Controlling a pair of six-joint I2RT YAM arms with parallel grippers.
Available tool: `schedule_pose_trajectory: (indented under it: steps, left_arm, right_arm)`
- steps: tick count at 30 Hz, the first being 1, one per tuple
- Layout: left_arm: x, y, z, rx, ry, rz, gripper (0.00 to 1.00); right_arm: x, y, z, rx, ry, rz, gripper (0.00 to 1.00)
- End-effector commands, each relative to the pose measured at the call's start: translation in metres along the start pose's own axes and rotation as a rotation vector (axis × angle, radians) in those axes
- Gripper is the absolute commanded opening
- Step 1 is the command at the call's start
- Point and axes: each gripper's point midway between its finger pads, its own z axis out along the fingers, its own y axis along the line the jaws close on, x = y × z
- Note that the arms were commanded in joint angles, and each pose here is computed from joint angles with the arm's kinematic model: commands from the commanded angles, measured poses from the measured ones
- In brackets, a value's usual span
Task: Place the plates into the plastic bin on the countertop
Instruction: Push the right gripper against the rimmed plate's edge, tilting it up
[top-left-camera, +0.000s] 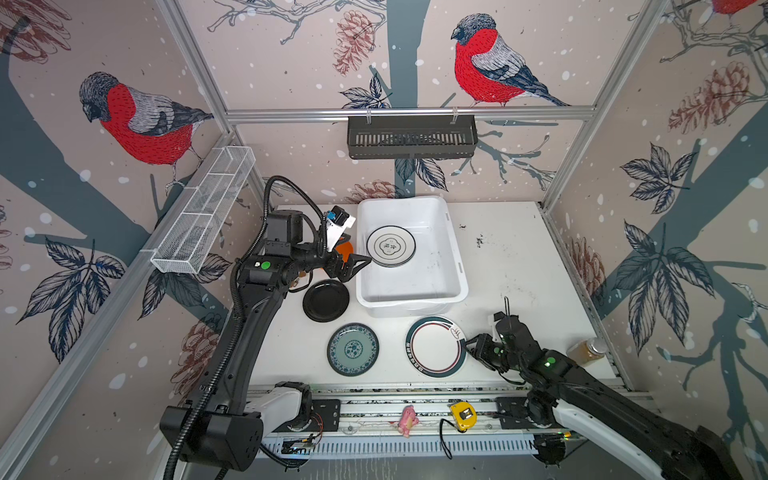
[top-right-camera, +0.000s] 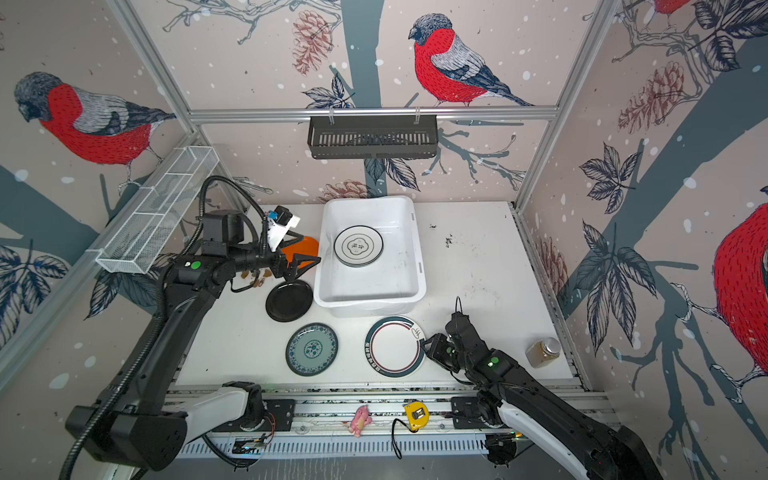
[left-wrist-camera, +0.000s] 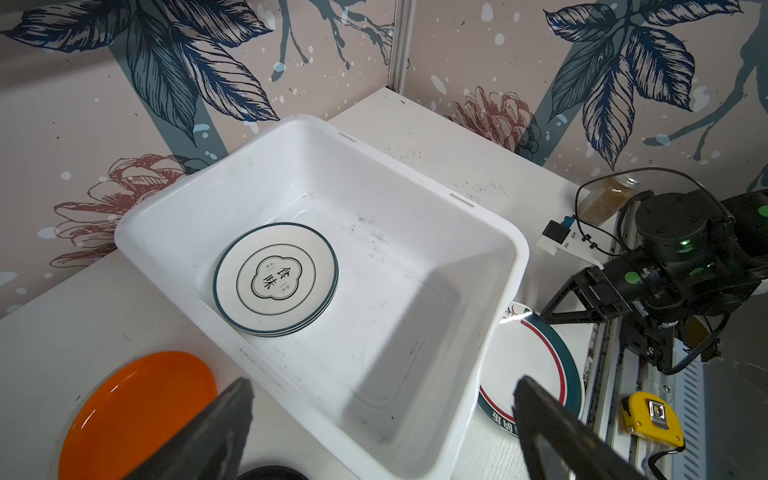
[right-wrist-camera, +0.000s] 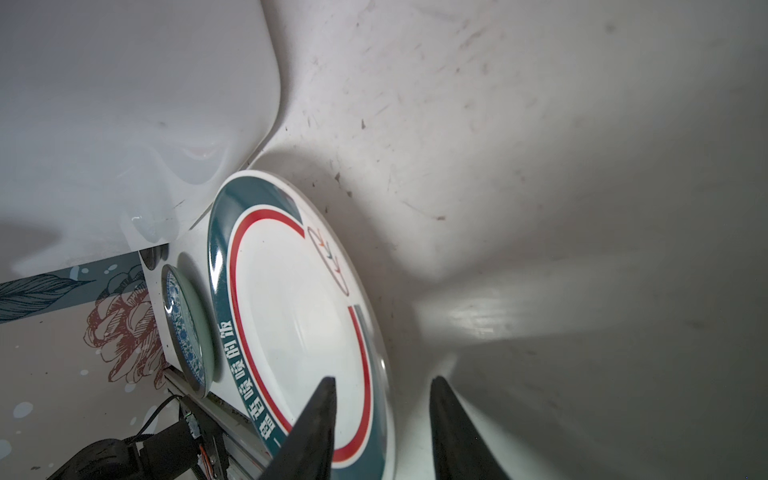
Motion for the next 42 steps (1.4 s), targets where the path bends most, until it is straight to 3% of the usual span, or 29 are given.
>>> schedule_pose_trajectory:
  steps: [1,13,28,37,42]
  left_arm:
    - [-0.004,-0.001,0.001,0.012,-0.018,0.007,0.96]
    - [0.002,-0.001,0.001,-0.001,-0.007,0.01,0.96]
    - [0.01,0.002,0.006,0.001,0.008,0.003,0.95]
    - [0.011,0.0,0.007,0.01,0.004,-0.006,0.95]
    - [0.011,0.001,0.007,0.007,0.003,-0.009,0.95]
  right_arm:
    - [-0.003,0.01,0.0,-0.026,-0.001,-0.04,0.39]
    - [0.002,0.008,0.014,0.006,0.052,-0.055,0.36]
    - [0.005,-0.011,0.021,0.083,0.079,-0.05,0.21]
    - [0.004,-0.011,0.019,0.044,0.069,-0.047,0.09]
    - [0.003,-0.006,0.017,0.005,0.064,-0.065,0.09]
